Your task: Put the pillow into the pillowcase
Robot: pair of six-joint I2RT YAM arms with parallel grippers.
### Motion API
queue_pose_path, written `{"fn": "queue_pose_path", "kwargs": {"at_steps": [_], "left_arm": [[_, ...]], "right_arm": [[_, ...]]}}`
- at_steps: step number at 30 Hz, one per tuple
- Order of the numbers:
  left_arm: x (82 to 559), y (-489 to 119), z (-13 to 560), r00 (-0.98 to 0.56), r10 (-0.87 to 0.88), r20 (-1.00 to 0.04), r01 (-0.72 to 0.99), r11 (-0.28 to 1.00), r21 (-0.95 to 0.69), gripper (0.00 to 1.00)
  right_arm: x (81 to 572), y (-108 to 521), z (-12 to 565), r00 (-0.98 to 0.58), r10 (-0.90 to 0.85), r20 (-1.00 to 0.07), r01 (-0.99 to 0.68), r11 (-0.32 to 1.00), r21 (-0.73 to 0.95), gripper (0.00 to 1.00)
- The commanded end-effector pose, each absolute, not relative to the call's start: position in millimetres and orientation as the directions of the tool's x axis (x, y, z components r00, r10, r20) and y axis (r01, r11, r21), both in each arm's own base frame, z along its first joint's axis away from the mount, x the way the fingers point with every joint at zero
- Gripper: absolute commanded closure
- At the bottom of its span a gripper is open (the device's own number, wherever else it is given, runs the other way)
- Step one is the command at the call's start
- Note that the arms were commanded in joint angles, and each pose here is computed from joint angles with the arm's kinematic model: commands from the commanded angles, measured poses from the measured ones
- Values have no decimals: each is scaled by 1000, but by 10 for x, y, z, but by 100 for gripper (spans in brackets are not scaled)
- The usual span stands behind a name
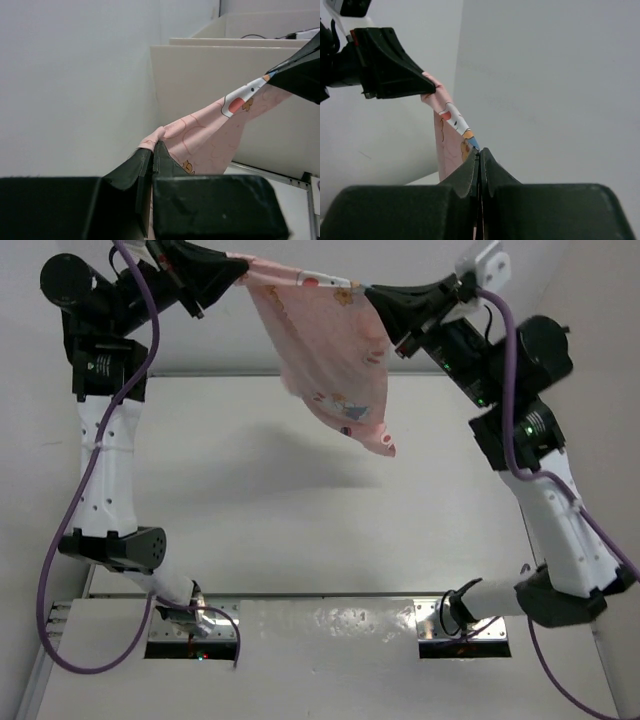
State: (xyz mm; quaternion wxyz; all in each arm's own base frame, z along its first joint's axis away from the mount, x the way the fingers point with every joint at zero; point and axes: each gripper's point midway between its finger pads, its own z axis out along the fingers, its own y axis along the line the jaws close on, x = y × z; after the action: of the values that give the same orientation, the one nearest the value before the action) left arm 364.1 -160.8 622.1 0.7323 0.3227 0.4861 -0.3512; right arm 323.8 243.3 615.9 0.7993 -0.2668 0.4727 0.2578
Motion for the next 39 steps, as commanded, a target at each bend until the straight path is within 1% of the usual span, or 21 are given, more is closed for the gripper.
{"fn": "queue_pose_path", "kwargs": {"at_steps": [1, 4, 5, 6, 9, 11, 13, 15, 17, 19, 21, 24, 25, 26, 27, 28, 29, 30, 34, 36, 39], "left_arm": [[3472, -1620, 6296, 303, -212, -929, 810, 571, 134, 100], [3842, -1544, 5699, 231, -116, -966, 758, 644, 103, 100], [3889, -1486, 5701, 233, -107, -967, 739, 665, 104, 100], [3960, -1398, 5739, 223, -125, -967, 730, 679, 81, 100], [3710, -1425, 6134, 328, -120, -937, 741, 647, 177, 100], [3680, -1554, 5951, 303, -89, -949, 755, 630, 182, 100], [3893, -1622, 5217, 122, -24, -992, 777, 624, 81, 100], [3887, -1810, 4424, -83, 27, -996, 823, 566, -53, 100], [3819, -1976, 4133, -160, 46, -986, 854, 508, -115, 100], [3760, -2075, 4340, -115, 28, -993, 886, 455, -89, 100], [3759, -2105, 4886, 36, -1, -999, 889, 456, 32, 100], [3765, -2074, 5444, 206, -35, -978, 842, 516, 159, 100], [3790, -2066, 5522, 205, -58, -977, 831, 537, 142, 100], [3802, -2048, 5660, 237, -84, -968, 817, 556, 152, 100], [3844, -2012, 5807, 269, -106, -957, 793, 588, 158, 100], [3841, -1995, 5914, 302, -113, -946, 781, 599, 177, 100], [3763, -1964, 6194, 385, -138, -913, 757, 613, 226, 100], [3722, -1961, 6339, 429, -152, -890, 746, 615, 255, 100], [3549, -1945, 6890, 591, -213, -778, 682, 647, 341, 100], [3476, -2070, 6739, 563, -212, -799, 722, 596, 351, 100], [3459, -2274, 5955, 396, -120, -910, 835, 459, 303, 100]], "right_arm": [[3278, 2294, 5928, 409, 144, -901, -608, 779, -152, 100], [3679, 2255, 5392, 265, 46, -963, -572, 812, -118, 100], [3727, 2220, 5440, 258, 39, -965, -562, 819, -117, 100], [3636, 2046, 5896, 330, 77, -941, -532, 839, -118, 100], [3380, 1780, 6581, 449, 144, -882, -497, 860, -112, 100], [3123, 1657, 6807, 512, 179, -840, -489, 865, -114, 100], [3105, 1720, 6476, 465, 210, -860, -534, 842, -82, 100], [3416, 1926, 5716, 299, 185, -936, -569, 822, -20, 100], [3604, 1967, 5536, 235, 153, -960, -559, 829, -5, 100], [3639, 1903, 5723, 249, 151, -957, -543, 840, -9, 100], [3577, 1837, 6170, 312, 166, -936, -534, 845, -28, 100], [3543, 1939, 6089, 260, 179, -949, -584, 812, -7, 100], [3570, 1983, 5911, 230, 168, -959, -597, 802, -3, 97], [3701, 2100, 5388, 133, 120, -984, -612, 791, 13, 76], [3701, 2150, 5036, 76, 93, -993, -618, 786, 26, 65], [3667, 2130, 5086, 89, 99, -991, -616, 788, 23, 55], [3699, 2193, 4755, 17, 81, -997, -621, 782, 53, 40], [3679, 2212, 4658, -4, 77, -997, -624, 779, 62, 32], [3710, 2238, 4262, -75, 46, -996, -608, 790, 83, 17], [3722, 2174, 4155, -100, 37, -994, -584, 807, 89, 11], [3624, 2104, 3813, -160, -3, -987, -572, 816, 90, 1]]}}
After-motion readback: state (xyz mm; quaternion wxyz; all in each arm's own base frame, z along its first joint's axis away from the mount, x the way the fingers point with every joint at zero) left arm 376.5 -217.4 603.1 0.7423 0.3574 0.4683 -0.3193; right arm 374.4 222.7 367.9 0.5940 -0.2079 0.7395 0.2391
